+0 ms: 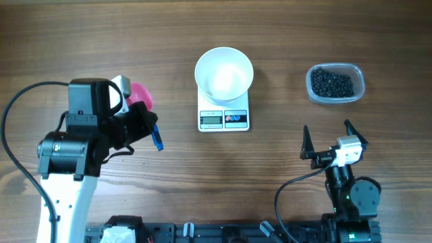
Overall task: Scoop item into bowl and weigh 150g on scale
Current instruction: 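Bring the scoop over the scale and reach the right gripper to its handle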
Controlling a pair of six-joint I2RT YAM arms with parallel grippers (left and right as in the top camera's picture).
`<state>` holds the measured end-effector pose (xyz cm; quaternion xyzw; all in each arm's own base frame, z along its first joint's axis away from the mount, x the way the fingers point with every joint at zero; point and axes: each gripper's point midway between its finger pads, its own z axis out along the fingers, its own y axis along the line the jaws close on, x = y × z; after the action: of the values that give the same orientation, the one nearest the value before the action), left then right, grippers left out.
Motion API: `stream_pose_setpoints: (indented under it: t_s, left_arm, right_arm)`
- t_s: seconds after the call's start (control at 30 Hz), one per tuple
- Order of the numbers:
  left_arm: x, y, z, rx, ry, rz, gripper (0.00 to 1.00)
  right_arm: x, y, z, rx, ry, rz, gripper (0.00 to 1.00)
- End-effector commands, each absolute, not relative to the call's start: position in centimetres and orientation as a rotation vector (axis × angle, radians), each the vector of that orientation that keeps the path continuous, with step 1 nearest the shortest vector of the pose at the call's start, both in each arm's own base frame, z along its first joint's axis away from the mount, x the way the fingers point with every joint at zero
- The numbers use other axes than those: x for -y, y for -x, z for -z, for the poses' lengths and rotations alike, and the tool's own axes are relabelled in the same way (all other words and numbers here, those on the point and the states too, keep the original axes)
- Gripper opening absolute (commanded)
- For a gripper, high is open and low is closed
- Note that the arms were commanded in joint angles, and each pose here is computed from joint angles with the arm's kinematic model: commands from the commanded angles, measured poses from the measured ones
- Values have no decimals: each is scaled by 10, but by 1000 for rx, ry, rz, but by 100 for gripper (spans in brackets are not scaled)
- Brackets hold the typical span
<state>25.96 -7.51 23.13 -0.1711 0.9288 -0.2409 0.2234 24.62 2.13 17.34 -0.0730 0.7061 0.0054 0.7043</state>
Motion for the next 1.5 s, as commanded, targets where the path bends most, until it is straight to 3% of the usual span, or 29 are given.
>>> stream_pose_setpoints:
  t_s: [0.0, 0.1, 0.27, 0.4, 0.53, 0.7, 0.83, 0.93, 1.0, 1.03, 1.07, 1.47]
  left_arm:
    - [79, -268, -242, -2511, 557, 724, 4]
    - [83, -270, -246, -2498, 535, 761, 4]
    - [106, -276, -266, -2432, 423, 951, 4]
    - [134, -285, -306, -2281, 214, 1178, 4]
    - [150, -288, -332, -2173, 69, 1256, 4]
    - [167, -292, -357, -2071, 4, 1310, 4]
    - [172, -309, -376, -1990, 169, 1322, 4]
    - [177, -320, -390, -1911, 353, 1341, 4]
    - [185, -323, -402, -1856, 393, 1389, 4]
    - [190, -323, -410, -1826, 404, 1421, 4]
    - [195, -323, -414, -1805, 411, 1446, 4]
    - [263, -323, -418, -1769, 399, 1617, 4]
  right_arm:
    - [-20, -246, -175, -1563, 164, 3, 100]
    - [-23, -246, -179, -1546, 165, -19, 100]
    - [-98, -217, -192, -1541, 185, -752, 100]
    - [-105, -211, -203, -1583, -271, -1303, 99]
    - [-103, -195, -264, -1344, -173, -1379, 100]
    - [-87, -191, -328, -1296, -249, -1293, 99]
    - [-95, -206, -341, -1589, -300, -1208, 100]
    - [-133, -209, -373, -1687, -155, -1485, 100]
    - [-142, -218, -367, -1769, -275, -1683, 99]
    - [-147, -225, -357, -1831, -364, -1770, 91]
    - [-150, -229, -351, -1872, -397, -1816, 89]
    - [-184, -243, -370, -1853, -211, -2024, 88]
